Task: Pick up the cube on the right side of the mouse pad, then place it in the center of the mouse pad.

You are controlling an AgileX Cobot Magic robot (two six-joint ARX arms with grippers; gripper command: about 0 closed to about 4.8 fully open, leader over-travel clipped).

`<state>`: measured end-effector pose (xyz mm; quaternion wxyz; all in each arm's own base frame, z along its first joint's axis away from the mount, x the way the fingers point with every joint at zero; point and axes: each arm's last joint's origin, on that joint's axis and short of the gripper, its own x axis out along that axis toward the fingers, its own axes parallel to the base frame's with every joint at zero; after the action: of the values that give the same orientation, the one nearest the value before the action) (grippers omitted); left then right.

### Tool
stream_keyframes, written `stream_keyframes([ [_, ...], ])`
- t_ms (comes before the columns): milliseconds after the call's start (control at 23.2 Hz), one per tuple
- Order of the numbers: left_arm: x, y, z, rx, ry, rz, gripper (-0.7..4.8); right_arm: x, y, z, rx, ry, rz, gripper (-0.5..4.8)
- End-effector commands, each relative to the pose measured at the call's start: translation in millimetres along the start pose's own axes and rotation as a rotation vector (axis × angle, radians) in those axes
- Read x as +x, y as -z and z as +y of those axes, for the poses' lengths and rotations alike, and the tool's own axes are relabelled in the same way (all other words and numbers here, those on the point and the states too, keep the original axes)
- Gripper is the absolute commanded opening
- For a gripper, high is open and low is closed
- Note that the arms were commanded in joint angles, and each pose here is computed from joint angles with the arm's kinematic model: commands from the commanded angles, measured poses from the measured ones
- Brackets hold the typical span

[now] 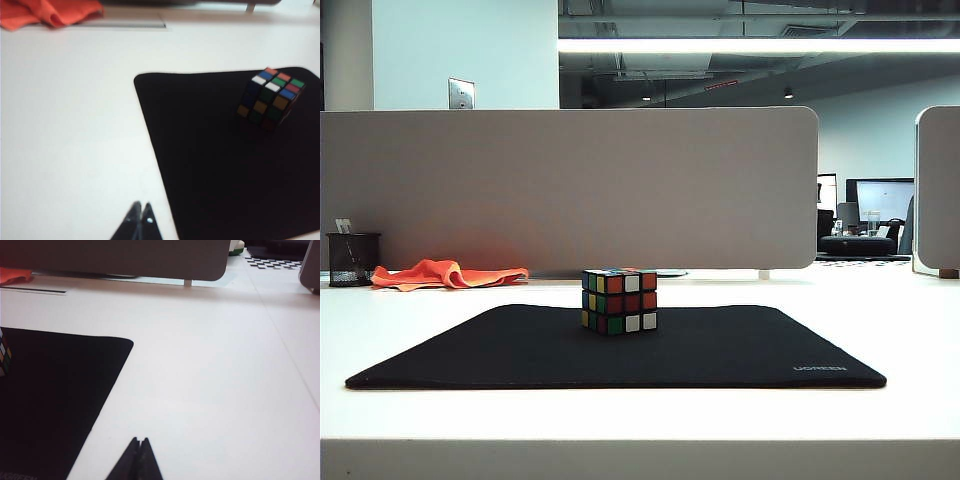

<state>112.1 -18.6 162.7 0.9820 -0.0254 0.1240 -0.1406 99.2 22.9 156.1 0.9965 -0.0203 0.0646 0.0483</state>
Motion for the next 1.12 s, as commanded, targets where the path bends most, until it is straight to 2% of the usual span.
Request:
stream_keyframes([
  [43, -0.2, -4.9, -0.1, 0.025, 0.001, -0.053, -0.06, 0.1, -2.0, 0.1, 0.013, -0.002, -0.032, 0.03],
  [259, 0.3, -7.2, 0.1, 0.04, -0.004, -0.124, -0.06, -0.1, -6.3, 0.2, -0.03, -0.004, -0.077, 0.04],
  [603, -1.8, 2.2, 0.6, 0.016, -0.013, -0.146, -0.06, -0.1, -6.0, 0.2, -0.031, -0.003, -0.073, 0.03],
  [905, -6.5, 10.9, 0.6, 0.004, -0.03, -0.102, -0.06, 0.0, -5.0, 0.2, 0.021, -0.005, -0.063, 0.03],
  [1121, -8.9, 10.7, 0.2, -0.001, -0.029, -0.115, -0.06, 0.1, 2.4, 0.2, 0.007, -0.002, 0.013, 0.03],
])
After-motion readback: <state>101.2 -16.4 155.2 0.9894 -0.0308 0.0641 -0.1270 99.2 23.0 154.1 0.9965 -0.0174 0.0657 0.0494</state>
